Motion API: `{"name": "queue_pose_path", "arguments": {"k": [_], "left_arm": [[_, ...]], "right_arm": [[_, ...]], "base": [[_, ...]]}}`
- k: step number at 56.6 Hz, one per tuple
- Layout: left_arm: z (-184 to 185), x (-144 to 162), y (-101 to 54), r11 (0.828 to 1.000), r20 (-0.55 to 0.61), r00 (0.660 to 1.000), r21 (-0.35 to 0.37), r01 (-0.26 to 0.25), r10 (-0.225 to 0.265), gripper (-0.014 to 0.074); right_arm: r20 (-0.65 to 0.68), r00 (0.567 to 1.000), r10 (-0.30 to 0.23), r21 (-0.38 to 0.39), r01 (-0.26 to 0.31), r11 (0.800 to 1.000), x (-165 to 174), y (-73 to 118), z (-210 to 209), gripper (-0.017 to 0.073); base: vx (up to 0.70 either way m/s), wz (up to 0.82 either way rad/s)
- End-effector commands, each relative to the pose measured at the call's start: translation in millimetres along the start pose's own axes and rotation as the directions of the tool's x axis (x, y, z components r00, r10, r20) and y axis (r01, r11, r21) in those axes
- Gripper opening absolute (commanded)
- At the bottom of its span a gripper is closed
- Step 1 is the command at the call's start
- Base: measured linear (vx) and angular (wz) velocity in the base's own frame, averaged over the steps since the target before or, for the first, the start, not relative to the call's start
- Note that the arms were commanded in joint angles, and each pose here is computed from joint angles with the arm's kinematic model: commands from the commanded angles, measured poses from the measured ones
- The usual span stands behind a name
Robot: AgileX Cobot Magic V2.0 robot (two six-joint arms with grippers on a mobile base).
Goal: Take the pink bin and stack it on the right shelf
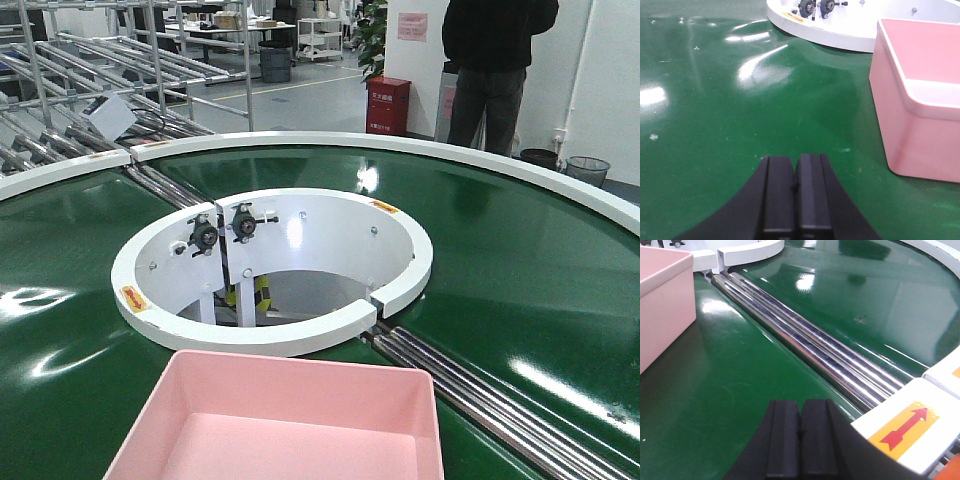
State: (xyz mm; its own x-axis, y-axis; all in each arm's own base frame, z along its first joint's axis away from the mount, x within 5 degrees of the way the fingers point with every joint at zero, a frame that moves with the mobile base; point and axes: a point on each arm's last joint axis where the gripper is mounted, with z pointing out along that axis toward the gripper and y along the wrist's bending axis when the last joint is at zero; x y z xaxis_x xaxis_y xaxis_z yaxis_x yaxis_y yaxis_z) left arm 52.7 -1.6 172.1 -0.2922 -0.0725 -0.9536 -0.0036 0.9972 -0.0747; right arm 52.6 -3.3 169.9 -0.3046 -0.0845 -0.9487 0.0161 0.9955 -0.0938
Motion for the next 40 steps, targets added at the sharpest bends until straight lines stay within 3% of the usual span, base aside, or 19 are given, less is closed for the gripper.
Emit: {"name": "queue_pose_path", "arguments": {"k": [1, 29, 40], "left_arm": [[0, -5, 0.0, 1.000, 0.077, 0.997, 0.002, 0.005, -0.005, -0.0008], [0, -11, -0.1, 0.999, 0.148, 0.988, -0.004, -0.048, 0.048, -0.0008], [-2, -21, -0.4, 0.999, 0.258, 0.965, -0.006, -0.046, 0.046, -0.0008]], "right_arm": [[0.085, 0.996, -0.014, 0.013, 0.013, 1.000, -7, -0.8, -1, -0.0011], [0.085, 0.996, -0.014, 0.013, 0.013, 1.000, -7, -0.8, -1, -0.0011], [0.088, 0.996, -0.019, 0.015, 0.018, 1.000, -7, -0.9, -1, -0.0011]], "base": [[0.00, 0.00], [0.00, 0.00], [0.00, 0.00]]}}
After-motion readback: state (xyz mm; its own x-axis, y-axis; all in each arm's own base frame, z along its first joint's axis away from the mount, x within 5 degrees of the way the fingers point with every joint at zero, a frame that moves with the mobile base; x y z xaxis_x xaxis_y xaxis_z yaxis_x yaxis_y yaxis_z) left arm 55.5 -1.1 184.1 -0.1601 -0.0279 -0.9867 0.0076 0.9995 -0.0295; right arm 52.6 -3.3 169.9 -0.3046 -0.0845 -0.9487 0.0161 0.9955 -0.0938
